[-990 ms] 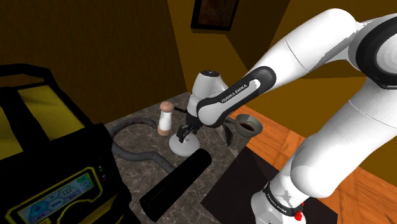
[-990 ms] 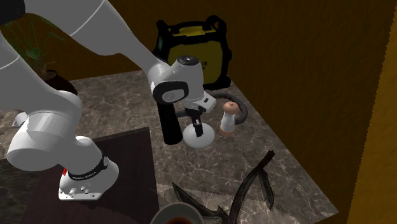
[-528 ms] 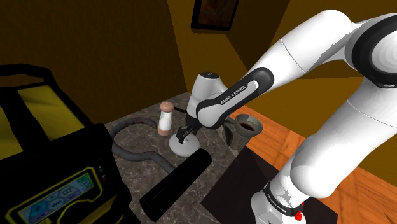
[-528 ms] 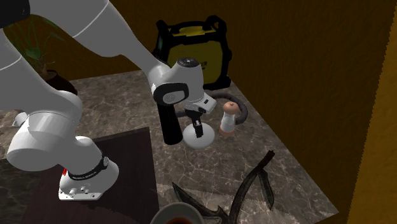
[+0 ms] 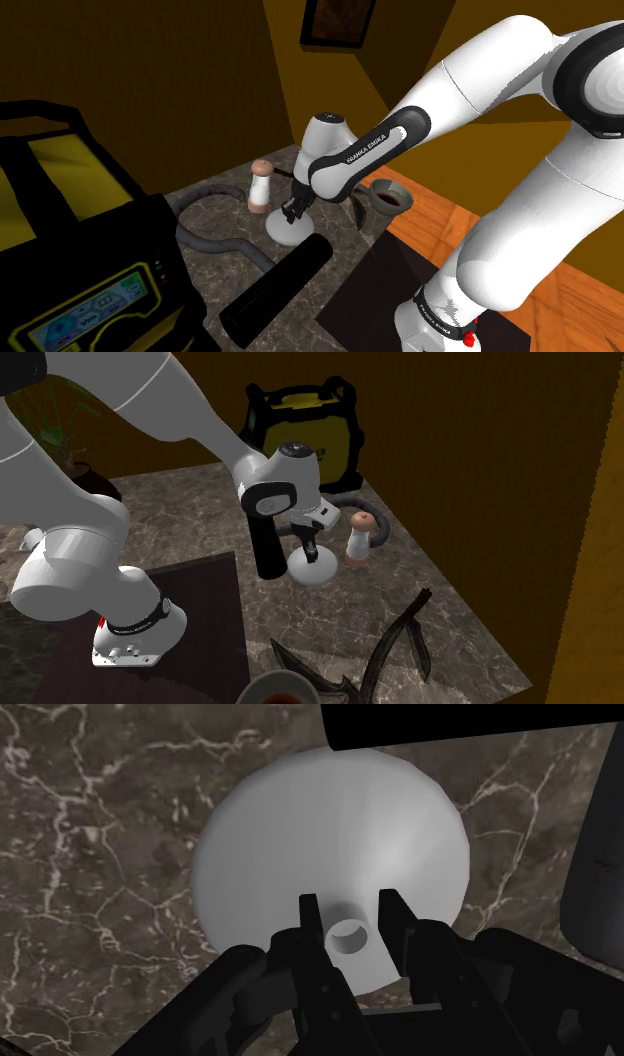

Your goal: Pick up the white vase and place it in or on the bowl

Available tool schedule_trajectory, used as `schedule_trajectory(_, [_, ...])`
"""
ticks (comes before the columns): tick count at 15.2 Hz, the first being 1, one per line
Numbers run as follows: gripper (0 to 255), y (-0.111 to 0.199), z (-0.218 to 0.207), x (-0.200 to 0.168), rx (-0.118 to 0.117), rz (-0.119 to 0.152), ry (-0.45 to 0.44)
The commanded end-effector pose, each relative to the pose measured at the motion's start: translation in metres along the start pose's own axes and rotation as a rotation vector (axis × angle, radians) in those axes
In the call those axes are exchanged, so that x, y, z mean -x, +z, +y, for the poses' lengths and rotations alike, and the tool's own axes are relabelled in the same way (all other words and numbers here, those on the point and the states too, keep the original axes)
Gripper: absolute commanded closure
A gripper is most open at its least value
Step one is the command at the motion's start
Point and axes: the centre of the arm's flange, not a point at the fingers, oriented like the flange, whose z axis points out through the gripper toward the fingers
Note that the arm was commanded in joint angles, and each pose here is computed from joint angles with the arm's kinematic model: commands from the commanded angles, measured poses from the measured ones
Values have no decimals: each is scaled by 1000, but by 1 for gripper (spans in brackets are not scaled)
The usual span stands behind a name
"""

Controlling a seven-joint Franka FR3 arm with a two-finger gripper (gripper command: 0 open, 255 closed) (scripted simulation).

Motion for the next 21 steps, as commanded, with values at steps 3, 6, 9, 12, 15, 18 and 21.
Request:
schedule_trajectory(3, [255, 1, 0, 0, 0, -2, -1])
schedule_trajectory(6, [255, -15, -1, -1, 0, -2, -1])
schedule_trajectory(9, [255, -31, -1, -2, 0, -2, -1])
schedule_trajectory(12, [255, -47, -1, -3, 0, -2, -1])
schedule_trajectory(15, [255, -62, -2, -4, 0, -2, -1])
schedule_trajectory(18, [255, -78, -2, -6, 0, -2, -1])
schedule_trajectory(21, [255, -94, -2, -7, 0, -2, -1])
